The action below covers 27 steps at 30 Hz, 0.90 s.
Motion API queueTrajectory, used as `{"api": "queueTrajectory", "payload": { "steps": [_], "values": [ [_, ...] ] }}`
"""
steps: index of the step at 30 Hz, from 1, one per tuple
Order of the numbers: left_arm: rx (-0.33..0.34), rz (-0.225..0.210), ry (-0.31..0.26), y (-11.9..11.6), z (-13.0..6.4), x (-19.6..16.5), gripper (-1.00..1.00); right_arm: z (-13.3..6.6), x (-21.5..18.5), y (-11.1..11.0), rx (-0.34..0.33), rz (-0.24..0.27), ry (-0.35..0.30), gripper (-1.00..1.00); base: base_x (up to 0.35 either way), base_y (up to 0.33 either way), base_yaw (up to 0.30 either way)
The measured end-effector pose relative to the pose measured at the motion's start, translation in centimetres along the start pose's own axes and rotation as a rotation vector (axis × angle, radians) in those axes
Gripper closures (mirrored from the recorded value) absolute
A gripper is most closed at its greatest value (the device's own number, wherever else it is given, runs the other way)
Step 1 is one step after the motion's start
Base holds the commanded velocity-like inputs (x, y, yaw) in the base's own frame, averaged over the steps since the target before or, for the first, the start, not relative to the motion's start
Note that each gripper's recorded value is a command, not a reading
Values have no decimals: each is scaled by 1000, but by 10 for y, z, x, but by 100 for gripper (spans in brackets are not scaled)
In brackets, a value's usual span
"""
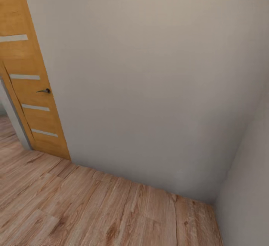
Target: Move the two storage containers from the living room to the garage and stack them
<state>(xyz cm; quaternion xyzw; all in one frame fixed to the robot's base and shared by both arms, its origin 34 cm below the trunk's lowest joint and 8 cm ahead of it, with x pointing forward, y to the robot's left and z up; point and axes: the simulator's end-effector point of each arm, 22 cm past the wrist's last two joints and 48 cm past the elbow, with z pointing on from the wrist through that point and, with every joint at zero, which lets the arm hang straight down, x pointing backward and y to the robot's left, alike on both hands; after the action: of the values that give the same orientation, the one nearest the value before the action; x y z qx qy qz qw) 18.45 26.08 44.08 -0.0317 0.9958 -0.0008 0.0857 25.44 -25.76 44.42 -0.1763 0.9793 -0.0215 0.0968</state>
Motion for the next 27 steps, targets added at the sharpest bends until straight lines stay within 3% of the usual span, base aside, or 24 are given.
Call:
{"api": "queueTrajectory", "payload": {
  "steps": [18,27],
  "values": [
    [0,-1,2,1,0,1,-100,0,0,0,0,0,1,-100,275,0,10],
    [-1,0,0,1,0,0,-100,0,1,-1,1,-2,3,-100,40,0,0]
  ]
}}
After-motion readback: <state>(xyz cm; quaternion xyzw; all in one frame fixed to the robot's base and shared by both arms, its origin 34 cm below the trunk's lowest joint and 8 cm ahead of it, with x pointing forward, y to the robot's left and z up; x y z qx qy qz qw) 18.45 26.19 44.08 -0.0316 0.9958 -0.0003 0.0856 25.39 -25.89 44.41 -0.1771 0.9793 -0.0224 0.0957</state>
